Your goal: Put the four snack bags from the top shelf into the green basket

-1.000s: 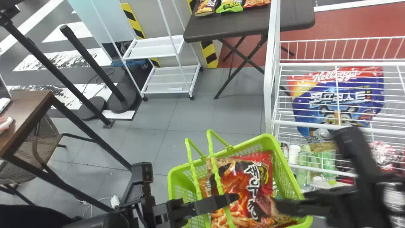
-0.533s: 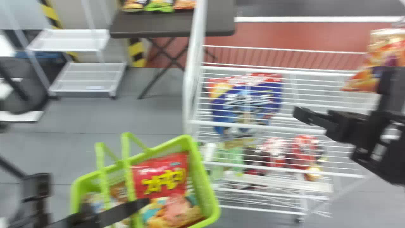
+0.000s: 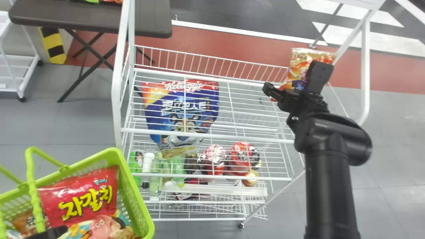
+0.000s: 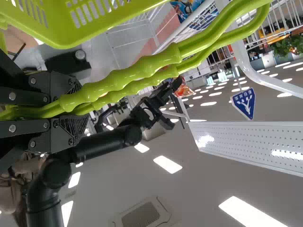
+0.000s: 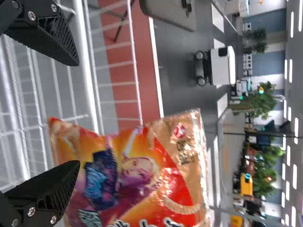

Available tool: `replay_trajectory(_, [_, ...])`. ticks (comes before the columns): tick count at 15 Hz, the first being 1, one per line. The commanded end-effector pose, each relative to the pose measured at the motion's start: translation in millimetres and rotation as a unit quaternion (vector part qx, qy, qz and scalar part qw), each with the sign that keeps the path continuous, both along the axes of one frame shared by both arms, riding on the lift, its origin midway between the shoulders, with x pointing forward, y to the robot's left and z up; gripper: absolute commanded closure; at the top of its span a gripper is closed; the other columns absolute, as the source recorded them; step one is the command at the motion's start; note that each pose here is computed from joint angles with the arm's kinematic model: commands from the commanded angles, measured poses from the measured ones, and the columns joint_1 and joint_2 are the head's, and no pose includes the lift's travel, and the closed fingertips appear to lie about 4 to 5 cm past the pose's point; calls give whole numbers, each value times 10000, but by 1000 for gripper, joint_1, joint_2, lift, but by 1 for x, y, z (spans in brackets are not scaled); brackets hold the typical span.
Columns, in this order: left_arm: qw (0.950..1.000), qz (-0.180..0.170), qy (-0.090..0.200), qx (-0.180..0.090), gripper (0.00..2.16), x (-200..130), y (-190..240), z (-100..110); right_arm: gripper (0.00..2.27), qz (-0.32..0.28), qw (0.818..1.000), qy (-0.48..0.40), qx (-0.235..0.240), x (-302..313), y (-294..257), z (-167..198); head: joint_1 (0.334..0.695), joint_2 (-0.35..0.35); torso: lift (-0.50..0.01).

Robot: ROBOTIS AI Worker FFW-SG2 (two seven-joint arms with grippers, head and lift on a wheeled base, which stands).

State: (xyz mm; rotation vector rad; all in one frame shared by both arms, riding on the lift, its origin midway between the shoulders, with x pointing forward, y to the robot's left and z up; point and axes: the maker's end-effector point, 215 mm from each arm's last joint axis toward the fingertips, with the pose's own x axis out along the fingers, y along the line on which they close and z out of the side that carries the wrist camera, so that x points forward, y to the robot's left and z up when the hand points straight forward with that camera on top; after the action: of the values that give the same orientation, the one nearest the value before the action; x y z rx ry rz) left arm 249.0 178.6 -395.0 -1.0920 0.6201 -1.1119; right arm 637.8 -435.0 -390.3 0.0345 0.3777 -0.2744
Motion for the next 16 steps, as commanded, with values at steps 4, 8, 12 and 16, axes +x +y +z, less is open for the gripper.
replay_trajectory(4, [10000, 90, -17, -28, 2148, 0, 8, -1, 296, -204, 9982, 177, -530, 27, -25, -4, 695, -322, 0])
replay_trajectory(8, [9999, 102, 28, -36, 2148, -1, 9, -4, 2240, -531, 9963, 242, -634, 13, -33, -10, 695, -327, 0])
replay_trajectory(12, [9999, 88, 21, -43, 2148, 0, 7, -4, 2253, -646, 9961, 300, -526, 5, -36, -8, 695, -340, 0])
replay_trajectory(16, [10000, 81, 14, -29, 2148, 0, 8, -3, 2253, -692, 9966, 260, -364, -6, -38, -7, 695, -346, 0])
